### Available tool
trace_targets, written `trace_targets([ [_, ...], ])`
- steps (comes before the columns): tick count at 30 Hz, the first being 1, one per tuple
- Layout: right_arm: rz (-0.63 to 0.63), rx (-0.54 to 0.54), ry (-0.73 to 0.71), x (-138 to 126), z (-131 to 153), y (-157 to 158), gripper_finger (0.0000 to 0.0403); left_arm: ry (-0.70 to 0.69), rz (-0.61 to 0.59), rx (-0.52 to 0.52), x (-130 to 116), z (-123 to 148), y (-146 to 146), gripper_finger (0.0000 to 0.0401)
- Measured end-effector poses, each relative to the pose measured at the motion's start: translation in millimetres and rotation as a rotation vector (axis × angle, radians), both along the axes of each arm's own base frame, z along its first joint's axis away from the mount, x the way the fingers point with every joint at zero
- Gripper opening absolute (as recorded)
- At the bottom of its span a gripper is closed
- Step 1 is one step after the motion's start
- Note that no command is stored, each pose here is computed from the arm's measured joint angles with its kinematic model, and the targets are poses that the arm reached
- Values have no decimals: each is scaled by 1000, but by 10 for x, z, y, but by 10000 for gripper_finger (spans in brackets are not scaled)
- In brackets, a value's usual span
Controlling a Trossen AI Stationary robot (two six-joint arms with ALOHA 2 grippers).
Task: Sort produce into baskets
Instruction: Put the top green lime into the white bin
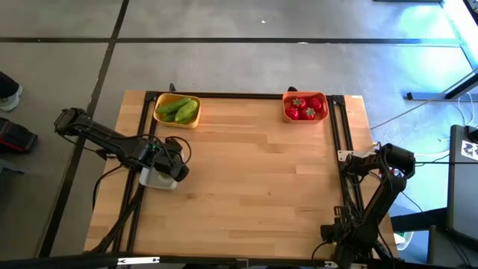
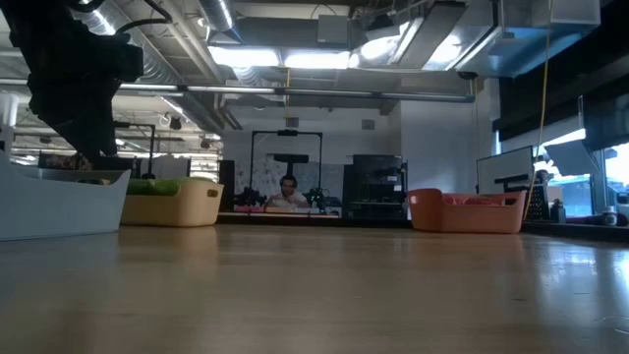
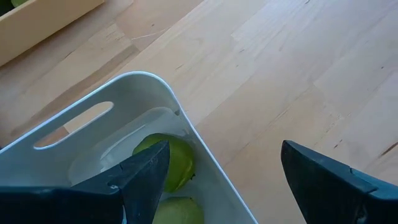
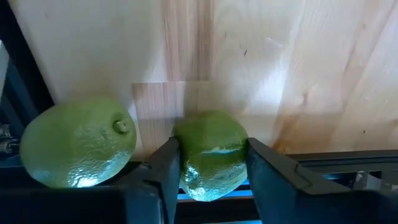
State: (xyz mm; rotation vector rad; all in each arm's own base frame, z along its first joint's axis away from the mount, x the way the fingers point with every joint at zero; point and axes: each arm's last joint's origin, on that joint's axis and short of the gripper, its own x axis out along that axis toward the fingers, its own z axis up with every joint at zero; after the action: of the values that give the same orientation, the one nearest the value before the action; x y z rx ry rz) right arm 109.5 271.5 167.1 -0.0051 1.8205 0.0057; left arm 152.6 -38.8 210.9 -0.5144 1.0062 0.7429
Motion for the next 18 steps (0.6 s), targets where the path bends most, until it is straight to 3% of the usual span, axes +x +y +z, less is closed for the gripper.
trace_targets([
  [8, -1, 4, 7, -2, 0, 2, 146, 1, -16, 5, 4, 1, -1, 302],
  [18, 35, -13, -29, 184, 54, -138, 88, 17, -66, 24, 5, 1, -2, 301],
])
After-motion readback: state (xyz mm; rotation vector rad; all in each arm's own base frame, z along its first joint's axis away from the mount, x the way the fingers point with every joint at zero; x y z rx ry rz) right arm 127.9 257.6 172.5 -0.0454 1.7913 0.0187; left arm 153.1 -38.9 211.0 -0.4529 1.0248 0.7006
